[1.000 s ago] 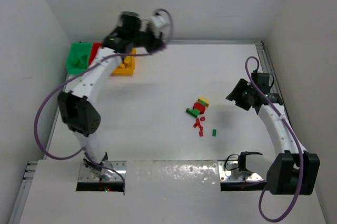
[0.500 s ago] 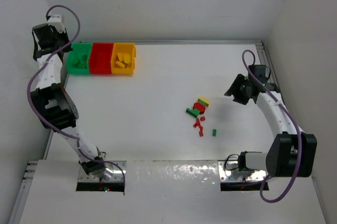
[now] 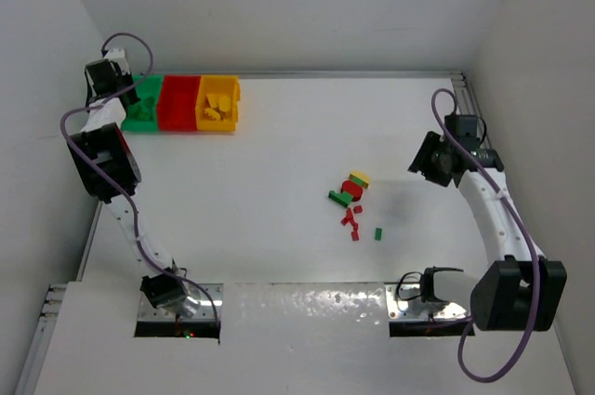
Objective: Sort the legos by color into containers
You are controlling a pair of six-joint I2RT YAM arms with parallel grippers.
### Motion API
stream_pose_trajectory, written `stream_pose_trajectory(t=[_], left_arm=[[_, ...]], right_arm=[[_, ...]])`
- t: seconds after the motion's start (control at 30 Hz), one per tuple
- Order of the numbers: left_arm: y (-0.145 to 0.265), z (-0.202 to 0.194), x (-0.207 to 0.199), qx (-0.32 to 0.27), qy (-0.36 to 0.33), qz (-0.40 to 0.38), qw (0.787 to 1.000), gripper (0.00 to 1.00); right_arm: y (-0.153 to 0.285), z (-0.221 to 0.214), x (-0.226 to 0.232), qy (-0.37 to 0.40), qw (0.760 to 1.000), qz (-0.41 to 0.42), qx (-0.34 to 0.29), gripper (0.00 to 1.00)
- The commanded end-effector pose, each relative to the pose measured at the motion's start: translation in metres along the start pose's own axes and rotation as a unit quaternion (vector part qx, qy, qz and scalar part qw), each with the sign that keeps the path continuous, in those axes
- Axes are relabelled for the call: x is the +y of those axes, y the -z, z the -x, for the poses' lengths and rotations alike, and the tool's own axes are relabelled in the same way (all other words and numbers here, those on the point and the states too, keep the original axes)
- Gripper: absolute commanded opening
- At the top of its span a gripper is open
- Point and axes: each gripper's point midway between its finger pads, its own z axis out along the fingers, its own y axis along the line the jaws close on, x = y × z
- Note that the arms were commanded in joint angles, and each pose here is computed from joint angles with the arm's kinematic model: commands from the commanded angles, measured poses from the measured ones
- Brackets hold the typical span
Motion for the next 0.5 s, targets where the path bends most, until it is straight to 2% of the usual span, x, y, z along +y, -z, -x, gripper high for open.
stream_pose_trajectory(t=[0.0,0.13,0.17,0.23,0.33,0.47], left_arm=[[-0.004,0.046,0.011,-0.067,-0.001,0.027,0.997,0.00],[-0.019,0.031,0.005,-0.065,-0.003,0.009,0.998,0.02],[-0.021,0.028,0.001,-0.062,-0.004,-0.001,0.998,0.15],[-0.021,0.025,-0.008,-0.062,-0.008,-0.028,0.998,0.34],[-0.017,0.028,-0.015,-0.071,-0.018,-0.045,0.996,0.53],[0.001,0.058,-0.019,-0.095,-0.017,-0.056,0.994,0.63]], right_arm=[[0.019,0.011,0.002,0.011,0.999,0.002,-0.033,0.51],[0.027,0.009,-0.003,0.010,0.999,-0.012,-0.032,0.51],[0.028,0.007,-0.004,0.009,0.999,-0.014,-0.029,0.51],[0.033,0.010,-0.003,0.007,0.999,-0.012,-0.037,0.51],[0.038,0.014,-0.001,0.006,0.999,-0.008,-0.044,0.52],[0.040,0.012,0.000,0.008,0.999,-0.003,-0.043,0.52]])
